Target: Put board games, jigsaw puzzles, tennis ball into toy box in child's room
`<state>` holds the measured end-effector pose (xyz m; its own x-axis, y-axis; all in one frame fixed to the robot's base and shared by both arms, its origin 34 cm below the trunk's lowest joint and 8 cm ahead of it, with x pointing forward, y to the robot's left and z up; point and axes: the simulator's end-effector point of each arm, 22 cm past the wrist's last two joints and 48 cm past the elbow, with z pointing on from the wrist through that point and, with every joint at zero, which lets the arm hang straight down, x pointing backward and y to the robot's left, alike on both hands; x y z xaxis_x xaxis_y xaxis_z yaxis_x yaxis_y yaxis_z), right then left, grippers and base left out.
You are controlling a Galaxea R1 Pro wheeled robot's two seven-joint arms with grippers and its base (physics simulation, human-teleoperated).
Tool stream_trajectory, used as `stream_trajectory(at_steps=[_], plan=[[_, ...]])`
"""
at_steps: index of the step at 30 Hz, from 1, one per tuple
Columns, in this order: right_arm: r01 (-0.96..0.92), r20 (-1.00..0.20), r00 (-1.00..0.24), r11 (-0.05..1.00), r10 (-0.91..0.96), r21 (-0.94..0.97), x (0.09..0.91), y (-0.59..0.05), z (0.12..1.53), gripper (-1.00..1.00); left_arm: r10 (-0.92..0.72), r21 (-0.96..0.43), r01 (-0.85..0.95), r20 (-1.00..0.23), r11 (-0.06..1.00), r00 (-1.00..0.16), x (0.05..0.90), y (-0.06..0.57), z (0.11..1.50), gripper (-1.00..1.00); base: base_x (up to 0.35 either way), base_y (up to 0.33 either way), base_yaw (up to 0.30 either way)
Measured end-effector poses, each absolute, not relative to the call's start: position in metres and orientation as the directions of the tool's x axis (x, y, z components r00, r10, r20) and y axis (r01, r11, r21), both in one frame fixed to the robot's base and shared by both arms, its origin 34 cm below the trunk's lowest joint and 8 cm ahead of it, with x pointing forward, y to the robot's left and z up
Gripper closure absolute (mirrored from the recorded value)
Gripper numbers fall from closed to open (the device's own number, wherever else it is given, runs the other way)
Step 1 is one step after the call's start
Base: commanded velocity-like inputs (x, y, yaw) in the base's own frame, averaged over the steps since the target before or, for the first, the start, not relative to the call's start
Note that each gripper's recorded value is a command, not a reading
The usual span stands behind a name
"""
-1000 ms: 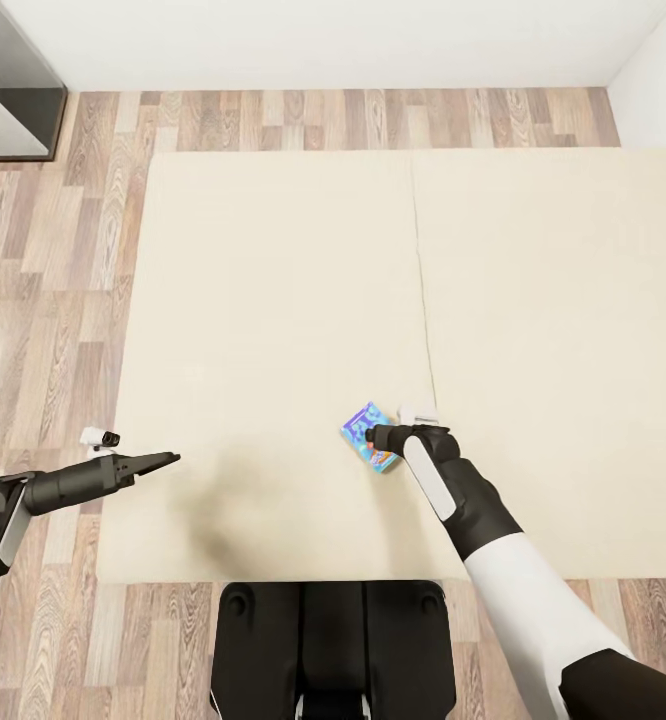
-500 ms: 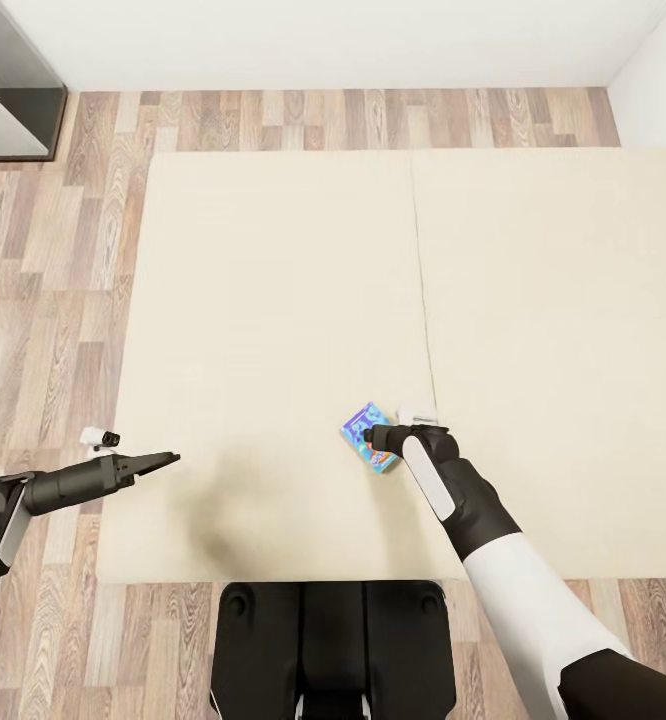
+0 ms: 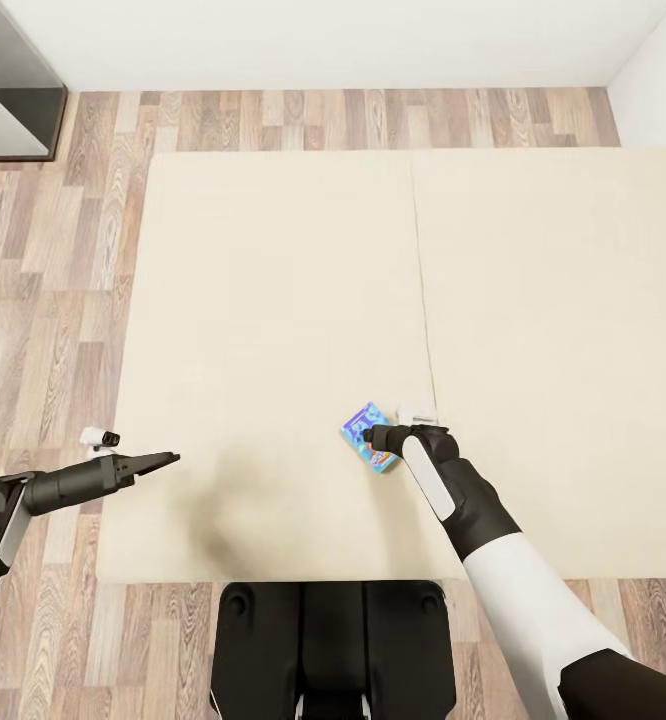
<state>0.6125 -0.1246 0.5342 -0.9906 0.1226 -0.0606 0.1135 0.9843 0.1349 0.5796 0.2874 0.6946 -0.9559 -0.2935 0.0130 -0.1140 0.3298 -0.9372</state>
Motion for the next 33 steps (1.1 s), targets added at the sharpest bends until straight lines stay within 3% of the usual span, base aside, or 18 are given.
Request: stream_trajectory(at_steps=[33], plan=[[0.077, -0.059, -0.995, 0.987, 0.086, 0.143, 0.609, -0.114, 0.535, -1.00, -0.295, -0.937, -0.113, 0.012, 0.330, -0.956, 0.580, 0.288, 0.695, -1.00, 0.000, 0.026, 0.000]])
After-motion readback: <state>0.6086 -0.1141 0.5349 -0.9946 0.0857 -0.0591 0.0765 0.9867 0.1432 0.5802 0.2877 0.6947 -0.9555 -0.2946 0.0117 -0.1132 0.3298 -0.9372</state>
